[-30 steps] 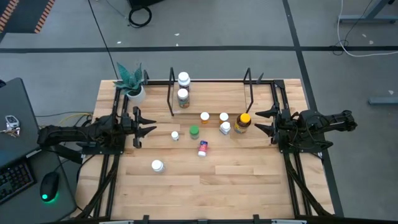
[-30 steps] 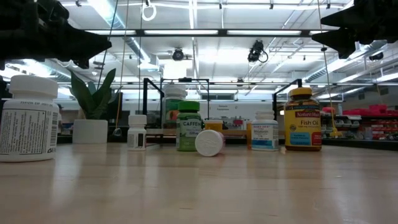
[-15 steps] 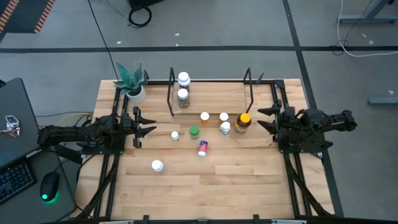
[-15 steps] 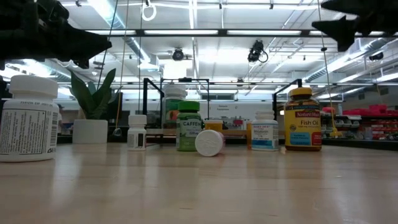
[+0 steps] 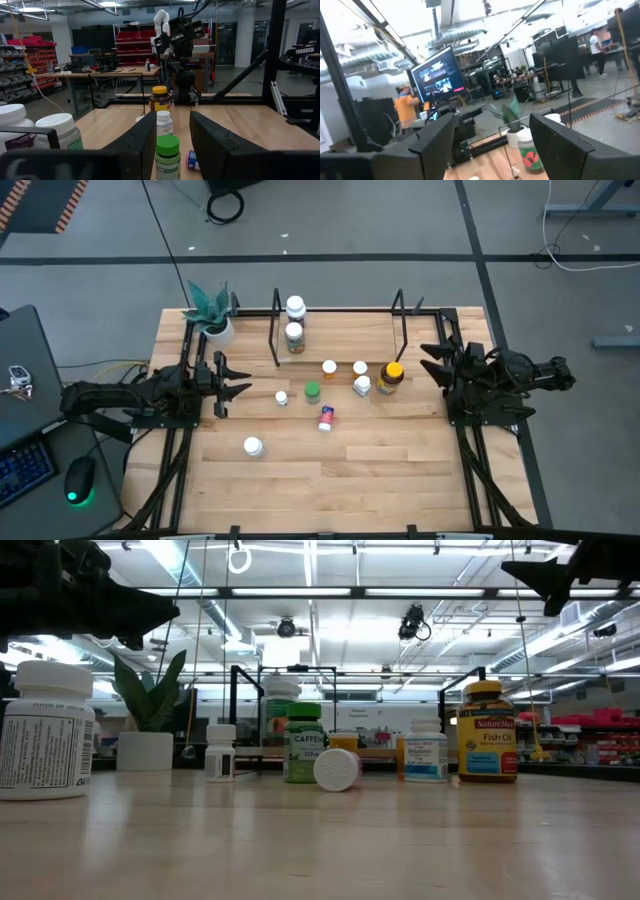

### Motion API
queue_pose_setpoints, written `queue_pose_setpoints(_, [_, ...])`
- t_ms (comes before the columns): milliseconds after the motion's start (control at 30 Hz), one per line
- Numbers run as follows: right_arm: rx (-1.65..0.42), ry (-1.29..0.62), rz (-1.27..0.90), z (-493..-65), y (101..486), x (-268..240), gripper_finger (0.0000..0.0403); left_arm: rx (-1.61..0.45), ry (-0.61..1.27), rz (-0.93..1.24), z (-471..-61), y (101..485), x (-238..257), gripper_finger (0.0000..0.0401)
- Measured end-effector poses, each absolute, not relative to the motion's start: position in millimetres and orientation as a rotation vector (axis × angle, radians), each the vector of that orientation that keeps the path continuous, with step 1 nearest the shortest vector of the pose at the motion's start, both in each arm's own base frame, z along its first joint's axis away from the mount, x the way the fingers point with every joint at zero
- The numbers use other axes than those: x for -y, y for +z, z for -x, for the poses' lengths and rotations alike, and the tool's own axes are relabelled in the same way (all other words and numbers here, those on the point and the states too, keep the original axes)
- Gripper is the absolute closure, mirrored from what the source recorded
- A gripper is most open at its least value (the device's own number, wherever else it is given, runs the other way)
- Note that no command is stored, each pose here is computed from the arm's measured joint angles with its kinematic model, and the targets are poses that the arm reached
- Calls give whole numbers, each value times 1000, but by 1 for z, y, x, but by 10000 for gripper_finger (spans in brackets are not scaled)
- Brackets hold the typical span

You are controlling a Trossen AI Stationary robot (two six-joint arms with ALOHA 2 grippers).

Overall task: Pick and place medicine bottles onto shelf by color
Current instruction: Put the yellow pill bottle on the shelf

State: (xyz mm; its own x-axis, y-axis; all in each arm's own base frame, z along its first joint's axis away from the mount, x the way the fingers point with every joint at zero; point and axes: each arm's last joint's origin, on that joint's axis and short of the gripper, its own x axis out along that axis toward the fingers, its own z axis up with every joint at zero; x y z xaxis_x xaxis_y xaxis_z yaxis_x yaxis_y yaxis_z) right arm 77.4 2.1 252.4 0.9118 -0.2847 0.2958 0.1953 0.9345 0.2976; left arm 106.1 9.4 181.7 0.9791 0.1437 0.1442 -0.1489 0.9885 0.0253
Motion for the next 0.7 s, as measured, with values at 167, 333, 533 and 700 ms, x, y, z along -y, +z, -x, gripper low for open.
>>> queue_pose_setpoints(167, [303,-265,-269,-86,259,-3,137,143,147,-36,-106,182,-9,278])
queue_pose_setpoints(333, [220,-344,-243,-90,278,-3,137,143,148,-36,-106,182,-9,281])
queue_pose_setpoints(533, [60,-380,-245,-101,290,-4,137,143,147,-36,-106,182,-9,272])
queue_pose_setpoints(700, [-102,-407,-263,-112,298,-6,137,143,147,-36,-106,182,-9,273])
